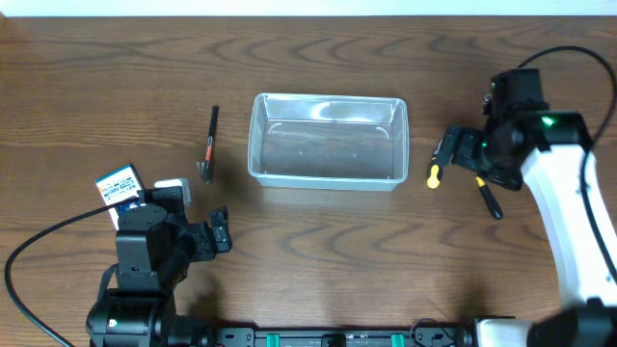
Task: Pack container
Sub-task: 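Move the right gripper over the yellow-black ratcheting screwdriver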
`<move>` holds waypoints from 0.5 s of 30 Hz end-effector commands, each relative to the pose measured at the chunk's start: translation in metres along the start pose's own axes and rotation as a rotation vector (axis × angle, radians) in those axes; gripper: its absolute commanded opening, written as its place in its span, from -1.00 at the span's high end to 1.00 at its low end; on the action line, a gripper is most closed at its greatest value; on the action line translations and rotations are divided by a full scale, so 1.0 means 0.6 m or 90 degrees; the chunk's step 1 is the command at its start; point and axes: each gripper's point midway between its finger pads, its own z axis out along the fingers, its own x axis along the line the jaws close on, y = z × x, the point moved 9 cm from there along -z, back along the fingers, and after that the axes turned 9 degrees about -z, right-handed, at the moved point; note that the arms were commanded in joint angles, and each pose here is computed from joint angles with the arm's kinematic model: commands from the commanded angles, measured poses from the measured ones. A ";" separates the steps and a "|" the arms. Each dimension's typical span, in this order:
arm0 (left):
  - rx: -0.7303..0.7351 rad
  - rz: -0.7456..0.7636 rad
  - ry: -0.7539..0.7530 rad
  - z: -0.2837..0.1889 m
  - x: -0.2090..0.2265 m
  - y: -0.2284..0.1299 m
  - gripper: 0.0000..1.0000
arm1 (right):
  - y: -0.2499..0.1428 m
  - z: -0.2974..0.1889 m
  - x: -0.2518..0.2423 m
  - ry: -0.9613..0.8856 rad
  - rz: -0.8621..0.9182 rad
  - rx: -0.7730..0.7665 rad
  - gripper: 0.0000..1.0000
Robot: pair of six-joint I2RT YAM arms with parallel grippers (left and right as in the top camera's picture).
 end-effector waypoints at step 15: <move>-0.011 -0.007 0.006 -0.007 -0.001 0.008 -0.96 | 0.048 0.156 0.008 -0.044 0.010 0.084 -0.99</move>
